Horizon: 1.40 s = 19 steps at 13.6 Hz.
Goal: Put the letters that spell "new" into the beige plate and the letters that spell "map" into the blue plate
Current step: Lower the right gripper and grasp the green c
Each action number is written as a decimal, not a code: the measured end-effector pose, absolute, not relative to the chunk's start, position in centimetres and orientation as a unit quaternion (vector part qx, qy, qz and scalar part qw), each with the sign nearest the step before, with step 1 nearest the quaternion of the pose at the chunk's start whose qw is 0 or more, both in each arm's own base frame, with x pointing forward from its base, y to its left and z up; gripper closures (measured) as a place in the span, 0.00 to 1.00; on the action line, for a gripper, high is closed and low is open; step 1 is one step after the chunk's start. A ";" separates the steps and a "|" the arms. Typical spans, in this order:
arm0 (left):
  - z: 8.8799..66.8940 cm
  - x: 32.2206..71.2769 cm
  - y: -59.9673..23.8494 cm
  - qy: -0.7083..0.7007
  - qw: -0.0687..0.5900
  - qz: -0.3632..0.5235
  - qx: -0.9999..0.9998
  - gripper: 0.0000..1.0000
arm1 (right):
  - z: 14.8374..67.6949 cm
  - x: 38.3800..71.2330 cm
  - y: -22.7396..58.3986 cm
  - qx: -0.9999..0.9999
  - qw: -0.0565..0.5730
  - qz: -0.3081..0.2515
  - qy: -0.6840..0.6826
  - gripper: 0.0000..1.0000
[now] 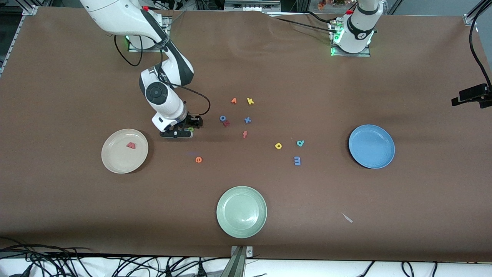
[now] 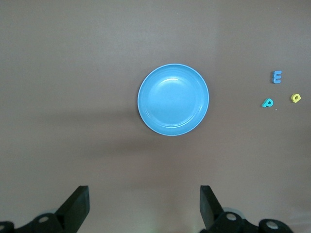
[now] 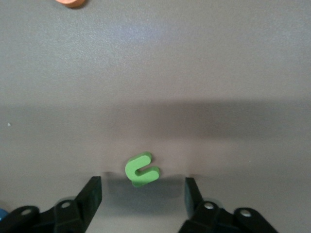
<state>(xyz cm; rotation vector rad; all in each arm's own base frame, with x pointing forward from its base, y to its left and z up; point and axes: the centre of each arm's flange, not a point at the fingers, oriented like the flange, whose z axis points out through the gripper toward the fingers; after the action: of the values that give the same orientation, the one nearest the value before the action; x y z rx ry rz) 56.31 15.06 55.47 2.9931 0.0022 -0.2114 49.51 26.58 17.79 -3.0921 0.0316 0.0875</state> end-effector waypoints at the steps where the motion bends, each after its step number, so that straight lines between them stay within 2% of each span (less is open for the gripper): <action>1: 55.5 56.3 15.2 0.002 0.071 -0.070 0.995 0.00 | 17.7 49.5 26.6 -0.999 0.024 0.029 0.010 0.23; 3: 55.5 56.2 15.5 0.004 0.071 -0.070 0.995 0.00 | 17.8 49.6 26.6 -0.999 0.025 0.027 0.010 0.27; 4: 55.5 56.2 15.5 0.005 0.071 -0.070 0.995 0.00 | 17.8 49.6 26.6 -0.999 0.025 0.026 0.010 0.33; 8: 55.5 56.2 15.5 0.005 0.071 -0.070 0.995 0.00 | 17.9 49.9 26.8 -0.999 0.027 0.023 0.010 0.37; 10: 55.5 56.2 15.5 0.005 0.071 -0.070 0.995 0.00 | 17.5 49.9 26.8 -0.999 0.027 0.025 0.011 0.42; 13: 55.5 56.2 15.5 0.005 0.071 -0.070 0.995 0.00 | 17.5 49.9 26.8 -0.999 0.027 0.025 0.011 0.42; 15: 55.5 56.2 15.5 0.005 0.071 -0.070 0.995 0.00 | 17.5 50.0 26.7 -0.999 0.026 0.025 0.011 0.46; 16: 55.5 56.2 15.5 0.005 0.071 -0.070 0.995 0.00 | 17.5 50.0 26.7 -0.999 0.026 0.024 0.011 0.52; 19: 55.5 56.2 15.5 0.005 0.071 -0.070 0.995 0.00 | 17.5 50.0 26.6 -0.999 0.026 0.024 0.012 0.57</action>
<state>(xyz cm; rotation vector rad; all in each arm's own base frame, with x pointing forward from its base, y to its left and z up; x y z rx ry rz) 56.19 15.49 55.47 2.9926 0.0138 -0.2105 50.04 26.64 17.53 -3.0888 0.0356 0.0752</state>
